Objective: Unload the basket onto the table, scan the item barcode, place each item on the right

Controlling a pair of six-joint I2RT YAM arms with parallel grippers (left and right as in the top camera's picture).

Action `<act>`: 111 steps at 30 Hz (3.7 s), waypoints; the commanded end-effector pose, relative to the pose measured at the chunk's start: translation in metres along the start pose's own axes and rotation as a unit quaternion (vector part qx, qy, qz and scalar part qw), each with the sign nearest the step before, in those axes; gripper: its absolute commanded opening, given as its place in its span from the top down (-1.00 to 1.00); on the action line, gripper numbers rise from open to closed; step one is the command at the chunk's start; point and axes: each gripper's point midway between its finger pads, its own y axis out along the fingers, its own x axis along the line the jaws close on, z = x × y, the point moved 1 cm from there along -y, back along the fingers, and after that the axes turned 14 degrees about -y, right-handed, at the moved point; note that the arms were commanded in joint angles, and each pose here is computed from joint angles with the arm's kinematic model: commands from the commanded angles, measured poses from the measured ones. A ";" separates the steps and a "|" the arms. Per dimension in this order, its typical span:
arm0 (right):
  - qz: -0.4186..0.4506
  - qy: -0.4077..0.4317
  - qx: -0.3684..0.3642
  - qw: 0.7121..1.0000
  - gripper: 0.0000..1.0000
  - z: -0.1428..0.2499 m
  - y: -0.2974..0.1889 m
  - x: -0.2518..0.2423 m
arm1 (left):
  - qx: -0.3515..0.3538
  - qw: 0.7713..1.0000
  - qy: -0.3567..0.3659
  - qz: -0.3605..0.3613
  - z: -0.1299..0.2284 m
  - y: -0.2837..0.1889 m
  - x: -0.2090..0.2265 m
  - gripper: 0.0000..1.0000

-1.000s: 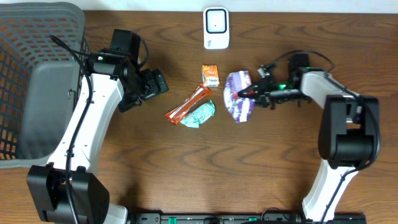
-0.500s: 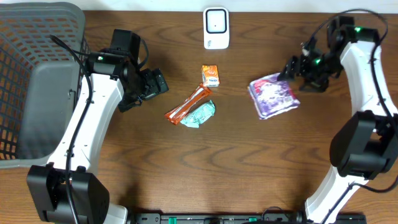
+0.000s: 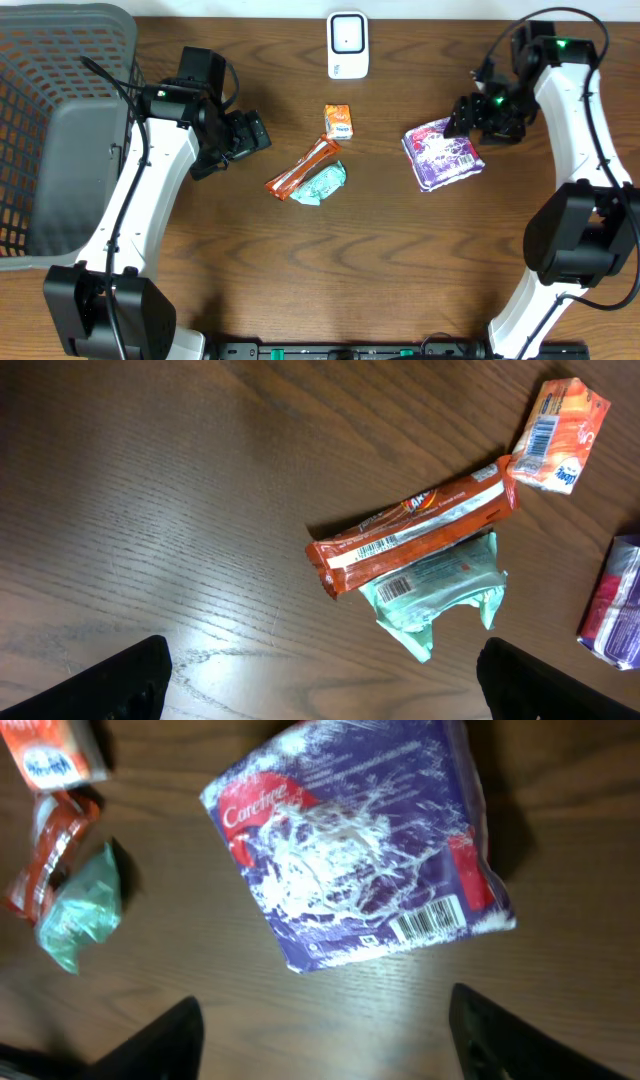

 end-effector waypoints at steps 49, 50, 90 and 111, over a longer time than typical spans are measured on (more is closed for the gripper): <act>-0.091 -0.059 0.028 0.994 -0.66 -0.025 0.073 0.072 | -0.004 1.000 0.002 -0.004 -0.003 -0.001 0.000 -0.95; -0.083 -0.054 0.022 0.995 -0.69 -0.026 0.069 0.071 | -0.004 1.000 0.002 -0.004 -0.003 -0.001 0.000 -0.96; 0.050 -0.075 -0.016 0.996 0.98 -0.044 0.047 0.016 | -0.004 1.000 0.002 -0.004 -0.003 -0.001 0.000 -0.96; 0.534 0.038 -0.025 0.844 0.84 -0.014 0.015 -0.003 | -0.004 1.000 0.002 -0.004 -0.003 -0.001 0.000 -0.96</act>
